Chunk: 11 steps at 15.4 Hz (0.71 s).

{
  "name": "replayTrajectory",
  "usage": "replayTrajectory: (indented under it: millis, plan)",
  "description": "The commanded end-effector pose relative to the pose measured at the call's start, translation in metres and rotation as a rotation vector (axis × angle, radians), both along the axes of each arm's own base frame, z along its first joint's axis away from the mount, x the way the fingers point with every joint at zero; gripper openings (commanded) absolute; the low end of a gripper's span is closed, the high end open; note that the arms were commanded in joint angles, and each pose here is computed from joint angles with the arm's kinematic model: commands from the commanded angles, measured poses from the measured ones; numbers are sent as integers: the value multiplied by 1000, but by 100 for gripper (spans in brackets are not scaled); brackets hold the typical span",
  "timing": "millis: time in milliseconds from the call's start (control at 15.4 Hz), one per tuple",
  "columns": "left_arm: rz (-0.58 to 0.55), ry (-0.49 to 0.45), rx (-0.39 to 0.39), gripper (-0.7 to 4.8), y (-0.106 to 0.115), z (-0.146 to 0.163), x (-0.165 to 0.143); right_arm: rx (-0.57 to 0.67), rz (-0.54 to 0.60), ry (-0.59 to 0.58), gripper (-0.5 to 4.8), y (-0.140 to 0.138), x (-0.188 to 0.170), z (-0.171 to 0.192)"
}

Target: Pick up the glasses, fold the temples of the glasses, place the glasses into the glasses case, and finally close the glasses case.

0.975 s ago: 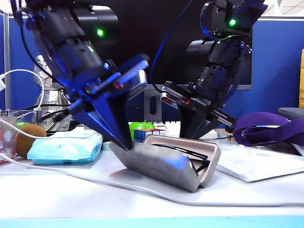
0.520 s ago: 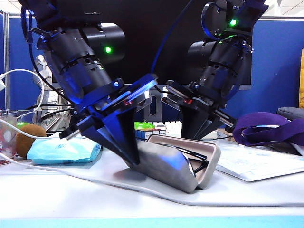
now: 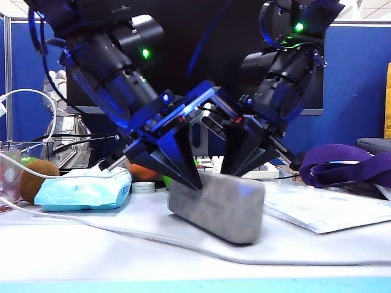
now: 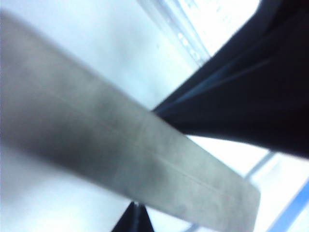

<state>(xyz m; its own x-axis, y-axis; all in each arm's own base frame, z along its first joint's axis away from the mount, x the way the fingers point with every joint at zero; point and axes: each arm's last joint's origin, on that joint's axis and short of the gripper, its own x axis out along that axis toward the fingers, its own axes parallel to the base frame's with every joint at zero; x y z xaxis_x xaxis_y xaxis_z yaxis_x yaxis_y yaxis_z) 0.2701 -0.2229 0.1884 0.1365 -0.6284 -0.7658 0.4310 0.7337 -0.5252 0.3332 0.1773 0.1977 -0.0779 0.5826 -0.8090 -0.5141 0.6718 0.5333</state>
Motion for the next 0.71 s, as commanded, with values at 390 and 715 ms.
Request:
replayTrajectory:
  millis: [390,715]
  plan:
    - [1,-143,-83,-6,-10,12,7,31,13,-1,-5,-1,-7,15]
    - [-5,-111,-61,-5,-5,18,0,90,49,11,-5,0,-8,16]
